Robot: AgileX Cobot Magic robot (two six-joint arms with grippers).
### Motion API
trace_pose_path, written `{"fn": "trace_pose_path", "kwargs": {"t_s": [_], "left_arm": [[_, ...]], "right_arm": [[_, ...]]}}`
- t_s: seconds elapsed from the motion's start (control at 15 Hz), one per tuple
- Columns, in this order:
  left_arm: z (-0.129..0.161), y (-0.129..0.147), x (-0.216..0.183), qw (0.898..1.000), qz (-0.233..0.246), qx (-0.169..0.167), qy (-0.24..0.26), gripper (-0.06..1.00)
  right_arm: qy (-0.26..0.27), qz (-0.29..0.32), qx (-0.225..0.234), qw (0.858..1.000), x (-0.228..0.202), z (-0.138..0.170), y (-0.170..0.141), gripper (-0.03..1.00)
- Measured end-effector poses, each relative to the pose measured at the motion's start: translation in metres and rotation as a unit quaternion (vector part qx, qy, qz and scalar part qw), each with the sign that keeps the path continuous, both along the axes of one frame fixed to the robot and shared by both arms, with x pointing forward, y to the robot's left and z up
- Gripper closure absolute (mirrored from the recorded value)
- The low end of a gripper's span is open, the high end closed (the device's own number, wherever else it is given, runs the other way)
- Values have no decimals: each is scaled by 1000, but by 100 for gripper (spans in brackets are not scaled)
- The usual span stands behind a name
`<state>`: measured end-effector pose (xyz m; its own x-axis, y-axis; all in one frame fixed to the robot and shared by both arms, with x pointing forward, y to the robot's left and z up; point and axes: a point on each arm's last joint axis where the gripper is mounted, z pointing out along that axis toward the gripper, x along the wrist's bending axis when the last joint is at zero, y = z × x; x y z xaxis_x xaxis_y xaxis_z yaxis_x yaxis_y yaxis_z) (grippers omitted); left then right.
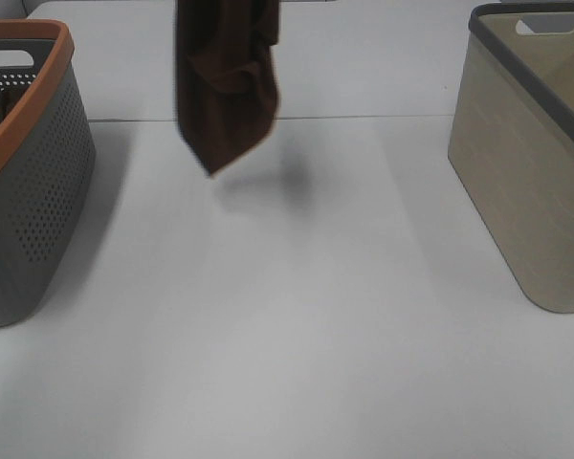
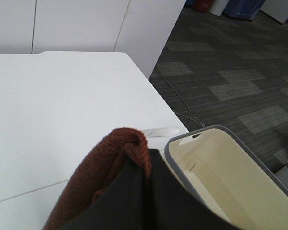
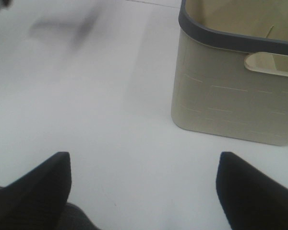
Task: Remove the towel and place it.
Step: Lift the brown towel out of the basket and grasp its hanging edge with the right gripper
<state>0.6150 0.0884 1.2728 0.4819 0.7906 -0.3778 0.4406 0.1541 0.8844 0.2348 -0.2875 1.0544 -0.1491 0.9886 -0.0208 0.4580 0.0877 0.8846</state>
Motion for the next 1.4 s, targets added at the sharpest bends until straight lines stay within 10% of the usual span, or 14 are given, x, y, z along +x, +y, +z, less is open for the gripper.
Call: {"fn": "trace_pose_path", "kwargs": {"t_s": [0.4, 1.4], "left_arm": [[-46, -25, 24, 998, -10, 20, 65, 94], [-55, -38, 5, 983, -150, 63, 90, 94]], "right_arm": [[-84, 56, 111, 989, 16, 25, 17, 34], [19, 233, 91, 968, 167, 51, 41, 38]]}}
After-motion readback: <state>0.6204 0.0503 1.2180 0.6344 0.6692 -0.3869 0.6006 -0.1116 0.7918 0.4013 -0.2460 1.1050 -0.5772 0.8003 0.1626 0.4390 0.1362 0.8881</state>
